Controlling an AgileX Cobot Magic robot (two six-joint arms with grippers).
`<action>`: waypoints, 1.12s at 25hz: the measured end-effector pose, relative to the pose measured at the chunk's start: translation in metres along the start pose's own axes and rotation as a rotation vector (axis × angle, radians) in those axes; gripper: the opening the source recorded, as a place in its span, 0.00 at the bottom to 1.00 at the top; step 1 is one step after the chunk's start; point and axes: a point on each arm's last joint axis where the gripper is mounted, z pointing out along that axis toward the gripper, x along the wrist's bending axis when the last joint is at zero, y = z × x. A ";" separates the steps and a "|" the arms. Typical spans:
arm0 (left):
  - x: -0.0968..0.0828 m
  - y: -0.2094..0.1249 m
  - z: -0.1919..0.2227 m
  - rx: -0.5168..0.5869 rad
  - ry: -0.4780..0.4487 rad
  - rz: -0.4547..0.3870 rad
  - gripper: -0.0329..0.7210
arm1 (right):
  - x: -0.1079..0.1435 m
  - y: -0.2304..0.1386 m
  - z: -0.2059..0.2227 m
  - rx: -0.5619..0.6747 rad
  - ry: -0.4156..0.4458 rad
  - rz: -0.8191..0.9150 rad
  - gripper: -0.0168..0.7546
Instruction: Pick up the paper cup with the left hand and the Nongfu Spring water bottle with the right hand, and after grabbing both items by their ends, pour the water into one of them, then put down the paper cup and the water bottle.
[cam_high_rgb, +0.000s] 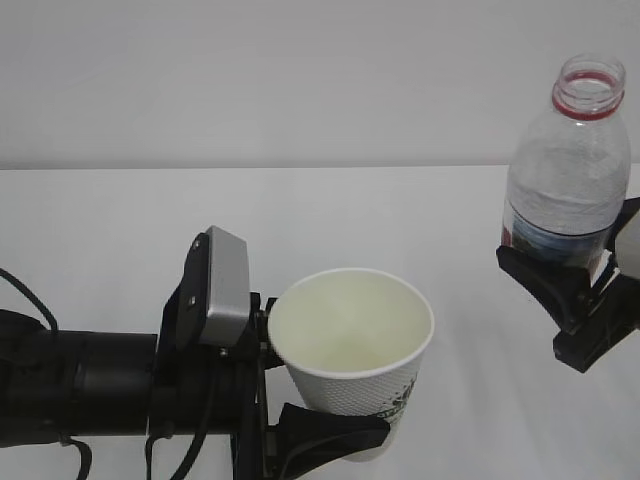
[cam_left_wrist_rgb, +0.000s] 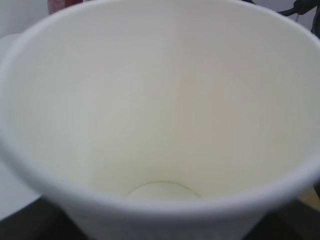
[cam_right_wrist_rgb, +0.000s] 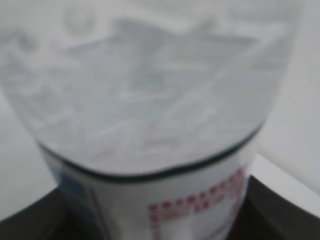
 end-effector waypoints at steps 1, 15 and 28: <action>0.000 0.000 0.000 0.001 -0.001 0.001 0.78 | 0.000 0.001 0.000 0.002 0.003 -0.007 0.65; -0.001 0.000 0.000 0.004 -0.011 0.006 0.78 | -0.005 0.024 0.009 0.055 0.028 -0.161 0.65; -0.001 -0.001 0.000 0.006 -0.013 0.006 0.78 | -0.012 0.040 0.016 0.040 0.075 -0.379 0.65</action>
